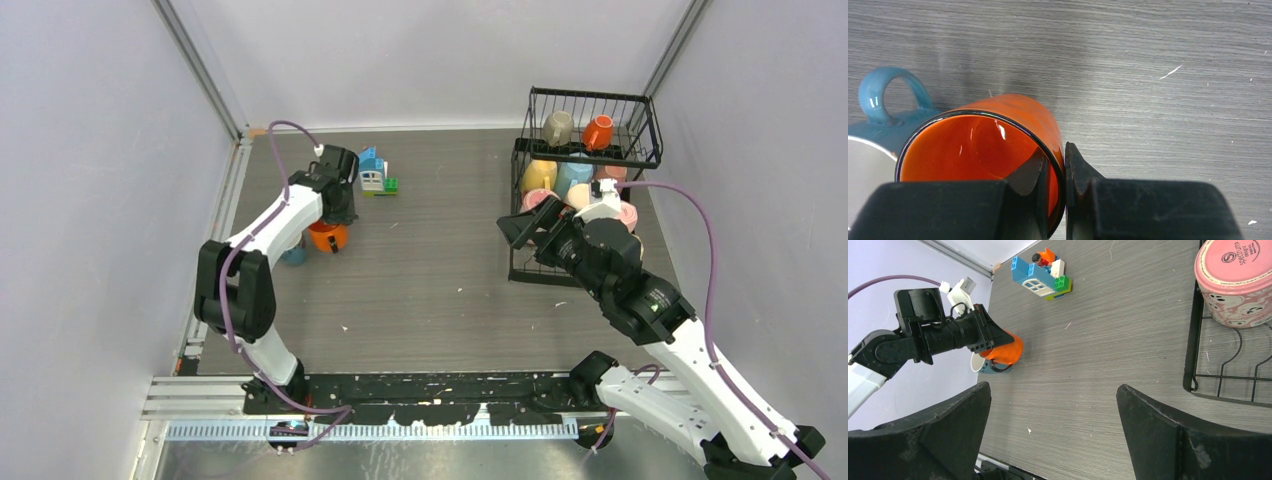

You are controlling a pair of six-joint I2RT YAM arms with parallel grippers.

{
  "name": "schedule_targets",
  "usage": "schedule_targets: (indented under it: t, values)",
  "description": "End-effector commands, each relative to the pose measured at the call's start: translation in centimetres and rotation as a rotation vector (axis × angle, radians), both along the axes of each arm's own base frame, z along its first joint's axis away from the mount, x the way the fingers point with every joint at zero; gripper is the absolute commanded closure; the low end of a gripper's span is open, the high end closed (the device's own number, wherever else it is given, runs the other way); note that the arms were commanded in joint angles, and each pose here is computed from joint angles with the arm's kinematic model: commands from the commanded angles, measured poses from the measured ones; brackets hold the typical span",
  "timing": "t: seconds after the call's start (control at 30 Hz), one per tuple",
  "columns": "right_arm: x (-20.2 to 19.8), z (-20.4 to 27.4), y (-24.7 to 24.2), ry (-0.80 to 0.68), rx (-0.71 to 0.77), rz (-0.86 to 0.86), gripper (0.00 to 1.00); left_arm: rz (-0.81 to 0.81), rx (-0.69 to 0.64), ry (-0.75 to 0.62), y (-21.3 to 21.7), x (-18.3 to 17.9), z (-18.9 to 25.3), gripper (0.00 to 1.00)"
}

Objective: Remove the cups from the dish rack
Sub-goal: Place the cup at the center of the board.

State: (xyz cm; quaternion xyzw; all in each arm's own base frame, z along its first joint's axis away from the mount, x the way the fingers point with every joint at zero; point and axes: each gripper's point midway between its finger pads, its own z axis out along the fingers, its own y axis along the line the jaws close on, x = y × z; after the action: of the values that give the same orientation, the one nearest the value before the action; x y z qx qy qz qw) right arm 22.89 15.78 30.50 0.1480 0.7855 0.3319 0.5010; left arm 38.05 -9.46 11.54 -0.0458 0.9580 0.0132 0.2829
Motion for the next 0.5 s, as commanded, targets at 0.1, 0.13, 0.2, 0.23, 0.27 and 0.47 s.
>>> schedule_targets:
  t: [0.1,0.13,0.2,0.23,0.27,0.47]
  values:
    - [0.5,1.6,0.2,-0.048,0.02,-0.003,0.0,0.037,-0.045,-0.081,0.0,2.9,0.9,1.0]
    - [0.5,1.5,0.2,-0.048,0.019,-0.004,0.0,0.04,-0.046,-0.074,0.1,2.9,0.7,1.0]
    - [0.6,1.5,0.3,-0.047,0.017,-0.004,0.0,0.042,-0.046,-0.065,0.2,3.0,0.2,1.0]
    - [0.6,1.5,0.3,-0.046,0.016,-0.004,0.0,0.044,-0.045,-0.059,0.2,3.0,-0.1,1.0]
    - [0.7,1.5,0.2,-0.046,0.015,-0.006,0.0,0.046,-0.05,-0.055,0.2,3.0,-0.3,1.0]
    - [0.7,1.4,0.2,-0.048,0.021,-0.011,0.0,0.055,-0.06,-0.024,0.1,3.1,-1.8,1.0]
